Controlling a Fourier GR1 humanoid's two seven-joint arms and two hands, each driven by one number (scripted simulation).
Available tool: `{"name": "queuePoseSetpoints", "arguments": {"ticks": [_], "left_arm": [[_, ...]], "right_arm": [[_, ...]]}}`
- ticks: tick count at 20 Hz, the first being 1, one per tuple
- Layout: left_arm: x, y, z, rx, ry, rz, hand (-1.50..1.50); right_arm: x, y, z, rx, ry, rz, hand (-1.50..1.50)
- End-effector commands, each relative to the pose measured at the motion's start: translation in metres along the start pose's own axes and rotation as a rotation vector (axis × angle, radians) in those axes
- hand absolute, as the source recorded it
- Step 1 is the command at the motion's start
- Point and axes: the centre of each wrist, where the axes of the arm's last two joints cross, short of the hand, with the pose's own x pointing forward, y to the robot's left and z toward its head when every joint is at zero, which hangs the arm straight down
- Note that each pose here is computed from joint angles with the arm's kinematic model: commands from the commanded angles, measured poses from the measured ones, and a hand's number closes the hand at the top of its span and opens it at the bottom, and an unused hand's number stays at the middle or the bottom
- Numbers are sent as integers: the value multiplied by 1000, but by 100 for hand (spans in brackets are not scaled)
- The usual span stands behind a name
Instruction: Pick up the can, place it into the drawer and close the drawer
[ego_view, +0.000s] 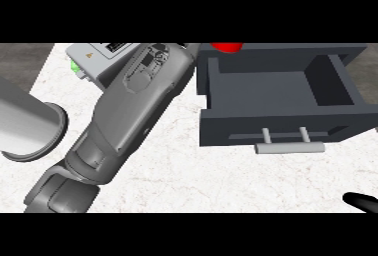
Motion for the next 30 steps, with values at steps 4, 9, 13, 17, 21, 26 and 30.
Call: {"name": "queuePoseSetpoints", "arguments": {"ticks": [4, 9, 13, 17, 21, 26, 30], "left_arm": [[15, -20, -12, -6, 39, -54, 150], [17, -26, -18, 29, 33, -87, 150], [14, -31, -18, 68, 45, -100, 150], [13, -27, -23, 126, 38, -121, -150], [31, -41, -20, 183, 19, -129, -150], [7, -30, -22, 219, 0, -144, -150], [21, -33, -24, 200, 7, -95, -150]], "right_arm": [[10, -1, 4, 16, -27, -4, -150], [14, 1, -22, 44, -34, -12, -150], [9, -1, -4, 31, -17, -10, -150], [12, 7, -9, 22, -18, -2, -150], [20, 3, -22, 62, -14, 9, -150], [16, 14, -26, 87, -81, 71, -150], [20, 12, -32, 117, -99, 154, -150]]}}
